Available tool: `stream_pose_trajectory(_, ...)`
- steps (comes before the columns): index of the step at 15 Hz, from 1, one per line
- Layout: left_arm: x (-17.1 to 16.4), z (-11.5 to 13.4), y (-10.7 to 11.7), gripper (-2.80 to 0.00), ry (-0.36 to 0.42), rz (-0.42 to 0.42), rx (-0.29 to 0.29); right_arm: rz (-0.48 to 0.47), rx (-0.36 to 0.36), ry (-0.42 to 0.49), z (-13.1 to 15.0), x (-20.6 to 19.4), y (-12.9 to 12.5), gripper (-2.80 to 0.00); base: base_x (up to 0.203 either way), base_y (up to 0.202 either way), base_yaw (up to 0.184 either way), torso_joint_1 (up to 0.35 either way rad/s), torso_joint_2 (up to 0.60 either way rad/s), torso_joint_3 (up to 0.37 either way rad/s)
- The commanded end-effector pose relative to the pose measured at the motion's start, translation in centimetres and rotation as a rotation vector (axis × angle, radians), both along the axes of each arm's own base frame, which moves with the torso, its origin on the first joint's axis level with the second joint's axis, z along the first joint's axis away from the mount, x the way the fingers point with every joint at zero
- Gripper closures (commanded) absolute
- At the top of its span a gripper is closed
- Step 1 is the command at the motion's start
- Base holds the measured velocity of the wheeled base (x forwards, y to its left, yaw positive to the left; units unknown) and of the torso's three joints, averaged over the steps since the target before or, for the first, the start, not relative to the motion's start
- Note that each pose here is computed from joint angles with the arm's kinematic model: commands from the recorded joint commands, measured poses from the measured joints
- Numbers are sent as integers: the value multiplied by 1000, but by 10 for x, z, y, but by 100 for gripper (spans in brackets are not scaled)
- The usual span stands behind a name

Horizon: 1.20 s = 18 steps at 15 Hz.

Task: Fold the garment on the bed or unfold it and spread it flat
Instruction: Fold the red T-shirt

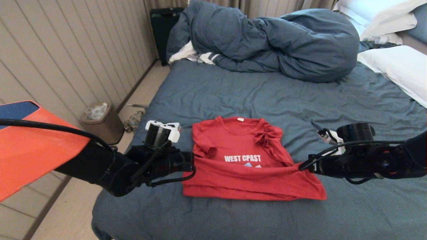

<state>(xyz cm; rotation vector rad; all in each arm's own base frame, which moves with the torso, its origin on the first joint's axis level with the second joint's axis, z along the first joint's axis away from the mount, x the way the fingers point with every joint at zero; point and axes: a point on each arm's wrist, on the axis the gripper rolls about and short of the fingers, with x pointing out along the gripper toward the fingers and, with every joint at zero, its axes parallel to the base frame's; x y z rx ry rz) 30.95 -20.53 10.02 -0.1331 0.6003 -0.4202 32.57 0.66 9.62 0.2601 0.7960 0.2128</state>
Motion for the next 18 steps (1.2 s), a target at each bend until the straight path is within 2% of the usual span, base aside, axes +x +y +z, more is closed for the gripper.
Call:
stream_pose_trajectory(1, 18, -20, -4, 0, 24, 16, 15, 16, 1, 19, -13, 18, 5, 0, 0, 0, 0, 0, 0, 0)
stream_pose_trajectory(5, 43, -27, -5, 0, 9, 41, 11, 33, 4, 20, -9, 41, 14, 0, 0, 0, 0, 0, 0, 0)
stream_pose_trajectory(7, 54, -19, -2, 0, -10, 57, 3, 19, -5, -2, -5, 48, 13, 0, 0, 0, 0, 0, 0, 0)
stream_pose_trajectory(12, 63, -10, -1, 0, -40, 67, -7, 14, -9, -22, 6, 59, 13, 0, 0, 0, 0, 0, 0, 0)
stream_pose_trajectory(18, 76, -11, -8, 0, -71, 59, -7, 9, -23, -26, 14, 72, 17, 0, 0, 0, 0, 0, 0, 0)
